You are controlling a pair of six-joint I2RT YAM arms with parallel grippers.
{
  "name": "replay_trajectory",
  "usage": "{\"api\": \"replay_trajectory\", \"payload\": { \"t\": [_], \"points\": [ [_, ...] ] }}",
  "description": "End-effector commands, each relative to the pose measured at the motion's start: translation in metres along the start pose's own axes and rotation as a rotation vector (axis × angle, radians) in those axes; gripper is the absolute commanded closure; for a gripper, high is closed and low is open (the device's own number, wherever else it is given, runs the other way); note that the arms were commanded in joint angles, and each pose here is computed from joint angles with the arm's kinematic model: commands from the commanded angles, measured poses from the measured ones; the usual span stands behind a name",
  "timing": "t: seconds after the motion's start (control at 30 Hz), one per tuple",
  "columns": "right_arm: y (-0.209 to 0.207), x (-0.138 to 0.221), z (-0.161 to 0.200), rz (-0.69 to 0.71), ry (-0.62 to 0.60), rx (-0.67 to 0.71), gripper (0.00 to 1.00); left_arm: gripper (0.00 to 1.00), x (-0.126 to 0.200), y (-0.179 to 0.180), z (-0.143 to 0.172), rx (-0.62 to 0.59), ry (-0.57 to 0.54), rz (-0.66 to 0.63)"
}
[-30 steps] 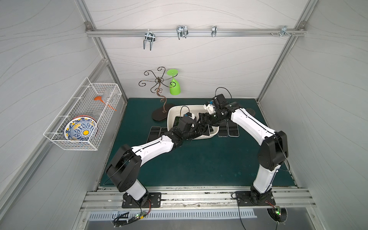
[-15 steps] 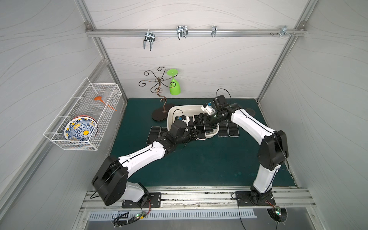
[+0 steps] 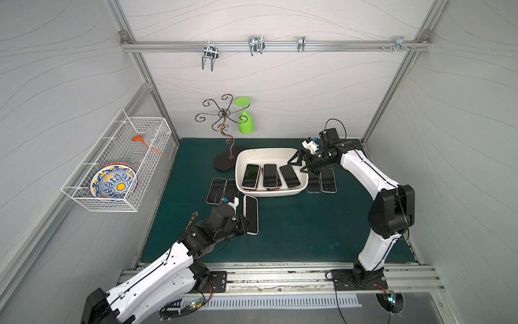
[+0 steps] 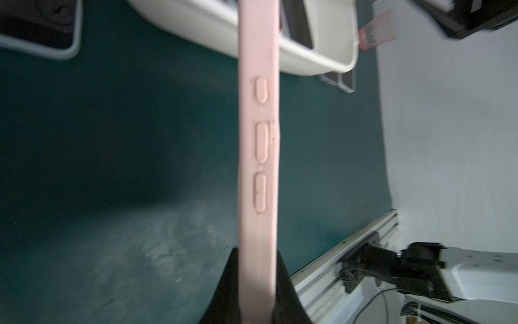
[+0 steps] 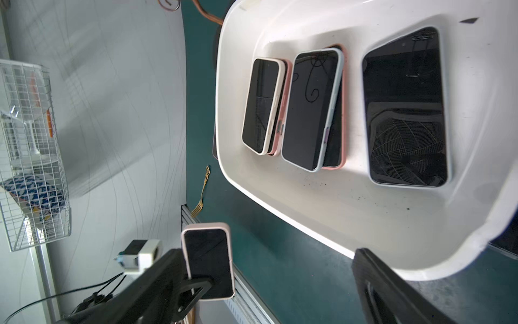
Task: Take the phone out of the storage box
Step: Place the phone at the center of the board.
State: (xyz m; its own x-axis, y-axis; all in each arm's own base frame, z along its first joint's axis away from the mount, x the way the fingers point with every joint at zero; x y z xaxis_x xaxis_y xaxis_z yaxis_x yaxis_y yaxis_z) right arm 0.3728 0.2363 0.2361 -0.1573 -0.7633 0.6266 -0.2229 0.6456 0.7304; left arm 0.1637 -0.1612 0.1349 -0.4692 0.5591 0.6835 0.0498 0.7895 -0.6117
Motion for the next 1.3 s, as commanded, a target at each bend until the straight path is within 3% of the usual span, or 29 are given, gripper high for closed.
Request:
{"api": "replay_trajectory", "payload": {
  "t": [0.0,0.17,0.4,0.57,0.83,1.27],
  "points": [
    [0.022,0.007,0.007,-0.024,-0.007,0.063,0.01,1.00,-0.003,0.008,0.001,0.017,-0.014,-0.030],
    [0.025,0.001,0.008,-0.030,0.007,0.083,0.01,1.00,-0.032,0.027,0.016,0.015,0.061,-0.096],
    [0.021,0.001,0.010,-0.016,0.007,0.101,0.01,1.00,-0.045,0.027,0.004,-0.015,-0.007,-0.088],
    [0.017,-0.003,0.011,-0.010,0.018,0.102,0.01,1.00,-0.061,0.024,-0.002,-0.059,0.016,-0.102],
    [0.012,-0.007,0.015,-0.001,0.030,0.105,0.01,1.00,-0.072,0.046,-0.019,0.004,-0.012,-0.124],
    [0.004,-0.012,0.019,0.011,0.045,0.096,0.01,1.00,-0.098,0.057,-0.033,-0.014,0.012,-0.155]
  ]
}}
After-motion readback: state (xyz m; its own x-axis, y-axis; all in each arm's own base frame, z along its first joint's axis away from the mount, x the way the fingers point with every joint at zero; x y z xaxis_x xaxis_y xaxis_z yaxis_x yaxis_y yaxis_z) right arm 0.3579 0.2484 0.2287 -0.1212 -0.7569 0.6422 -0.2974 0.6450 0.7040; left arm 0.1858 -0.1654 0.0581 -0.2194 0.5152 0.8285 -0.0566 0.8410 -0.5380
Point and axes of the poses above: each gripper's point midway between its finger pads, its own x axis back along the fingers, its own y axis along the line the jaws close on, z = x × y, the point moved 3 cm from there along x, back along the fingers, and after that the axes turned 1 degree about -x, right-handed, at the moved point
